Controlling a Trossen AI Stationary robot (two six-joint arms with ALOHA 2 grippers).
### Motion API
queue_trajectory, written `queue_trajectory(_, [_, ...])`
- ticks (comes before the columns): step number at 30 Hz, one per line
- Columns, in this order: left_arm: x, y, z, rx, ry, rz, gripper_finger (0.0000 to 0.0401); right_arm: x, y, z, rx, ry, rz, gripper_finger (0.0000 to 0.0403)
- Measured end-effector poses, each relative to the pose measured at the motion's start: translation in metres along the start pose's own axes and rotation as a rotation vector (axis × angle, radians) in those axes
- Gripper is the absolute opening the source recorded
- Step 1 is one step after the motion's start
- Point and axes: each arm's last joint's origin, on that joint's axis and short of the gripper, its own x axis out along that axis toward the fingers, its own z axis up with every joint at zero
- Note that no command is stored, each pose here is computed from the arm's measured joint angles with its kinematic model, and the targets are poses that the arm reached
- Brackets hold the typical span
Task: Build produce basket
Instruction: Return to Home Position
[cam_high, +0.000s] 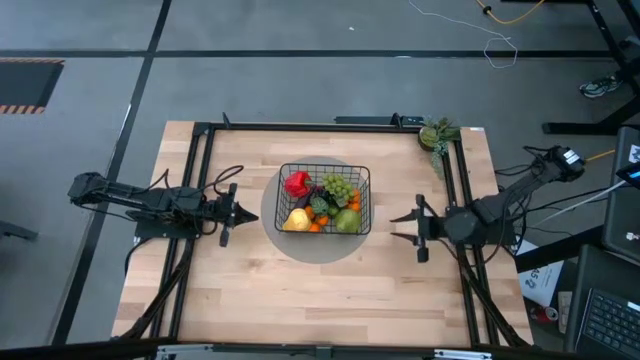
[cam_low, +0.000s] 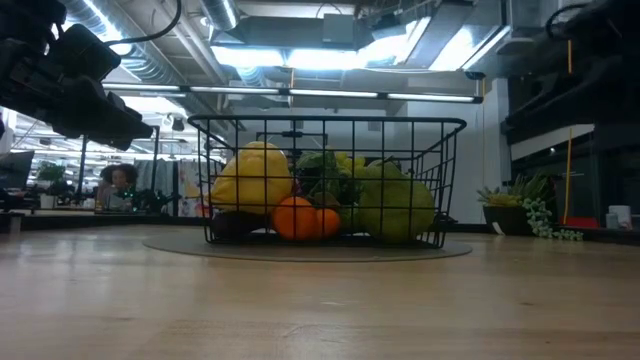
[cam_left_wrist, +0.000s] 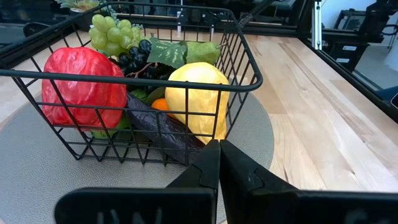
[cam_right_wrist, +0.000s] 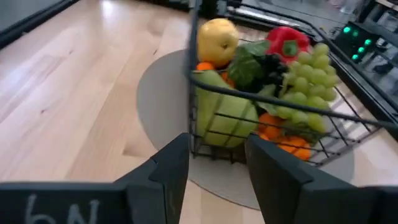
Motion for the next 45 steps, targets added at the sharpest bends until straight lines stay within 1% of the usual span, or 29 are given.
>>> queue_trajectory(3, [0.0,0.0,0.0,0.0,0.0,0.0,0.0,-0.003,-0.008,-0.006,0.052,-0.051,-0.031,0.0158])
queue_trajectory(6, [0.0,0.0,0.0,0.0,0.0,0.0,0.0,-0.006,-0.016,-0.006,0.085,-0.106,-0.089,0.0158])
queue_trajectory(8, [0.0,0.0,0.0,0.0,0.0,0.0,0.0,-0.008,-0.02,-0.005,0.096,-0.144,-0.111,0.0158])
queue_trajectory(11, [0.0,0.0,0.0,0.0,0.0,0.0,0.0,-0.01,-0.023,-0.009,0.079,-0.156,-0.131,0.0158])
queue_trajectory(15, [0.0,0.0,0.0,0.0,0.0,0.0,0.0,-0.009,-0.023,-0.021,0.076,-0.154,-0.131,0.0158])
queue_trajectory(17, [0.0,0.0,0.0,0.0,0.0,0.0,0.0,-0.009,-0.023,-0.025,0.103,-0.178,-0.13,0.0158])
queue_trajectory(26, [0.0,0.0,0.0,0.0,0.0,0.0,0.0,-0.015,-0.027,-0.016,0.193,-0.281,-0.14,0.0158])
queue_trajectory(35, [0.0,0.0,0.0,0.0,0.0,0.0,0.0,-0.017,-0.039,-0.015,0.23,-0.309,-0.231,0.0158])
queue_trajectory(42, [0.0,0.0,0.0,0.0,0.0,0.0,0.0,-0.024,-0.053,-0.024,0.239,-0.285,-0.323,0.0158])
queue_trajectory(45, [0.0,0.0,0.0,0.0,0.0,0.0,0.0,-0.027,-0.057,-0.022,0.261,-0.322,-0.349,0.0158])
